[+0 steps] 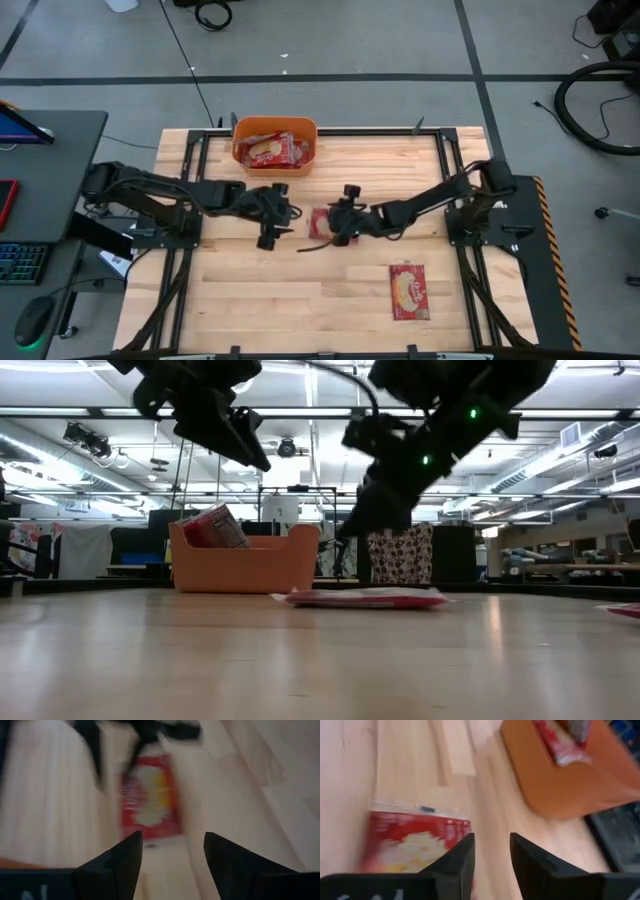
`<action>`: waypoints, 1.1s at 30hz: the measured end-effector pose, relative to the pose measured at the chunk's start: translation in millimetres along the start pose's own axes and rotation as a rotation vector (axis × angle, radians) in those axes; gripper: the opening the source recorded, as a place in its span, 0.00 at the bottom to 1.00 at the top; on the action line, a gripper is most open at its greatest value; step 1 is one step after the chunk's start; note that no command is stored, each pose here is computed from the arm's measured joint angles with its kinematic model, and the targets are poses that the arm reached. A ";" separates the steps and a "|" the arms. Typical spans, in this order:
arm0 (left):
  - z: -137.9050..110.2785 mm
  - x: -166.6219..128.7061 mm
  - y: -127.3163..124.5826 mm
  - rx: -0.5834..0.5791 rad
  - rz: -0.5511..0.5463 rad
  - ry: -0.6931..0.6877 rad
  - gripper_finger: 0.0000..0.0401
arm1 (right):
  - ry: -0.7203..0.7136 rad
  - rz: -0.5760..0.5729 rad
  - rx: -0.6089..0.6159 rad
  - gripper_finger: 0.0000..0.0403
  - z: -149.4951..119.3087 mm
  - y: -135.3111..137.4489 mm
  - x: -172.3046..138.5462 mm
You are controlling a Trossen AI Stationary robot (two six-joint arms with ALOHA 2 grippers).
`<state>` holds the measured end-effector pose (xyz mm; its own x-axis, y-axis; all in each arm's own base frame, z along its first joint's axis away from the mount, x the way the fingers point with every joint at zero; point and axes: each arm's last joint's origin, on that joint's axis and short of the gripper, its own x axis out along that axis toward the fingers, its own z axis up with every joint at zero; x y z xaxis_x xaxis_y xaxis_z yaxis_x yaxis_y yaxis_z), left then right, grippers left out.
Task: Sort popcorn bags into baskets
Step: Put the popcorn bag into the orange bin
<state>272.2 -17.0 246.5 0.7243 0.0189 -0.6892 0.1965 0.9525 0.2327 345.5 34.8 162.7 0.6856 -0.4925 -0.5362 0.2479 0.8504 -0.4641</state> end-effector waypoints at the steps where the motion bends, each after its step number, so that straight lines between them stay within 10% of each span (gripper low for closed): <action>1: -1.1 2.3 -2.5 -0.001 -0.009 0.015 0.54 | -0.014 0.003 -0.012 0.31 3.5 -2.9 -4.6; 17: -11.4 39.7 -8.1 0.039 0.150 0.167 0.54 | 0.046 0.211 -0.171 0.34 -20.5 36.0 -22.8; 33: 20.6 3.7 -1.5 0.052 0.219 0.186 0.54 | 0.128 0.066 -0.247 0.41 -48.2 46.2 19.2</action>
<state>288.2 -24.6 257.8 0.6207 0.2823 -0.7315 0.0862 0.9027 0.4215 337.1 55.7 96.9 0.5988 -0.4702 -0.6484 0.0208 0.8184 -0.5743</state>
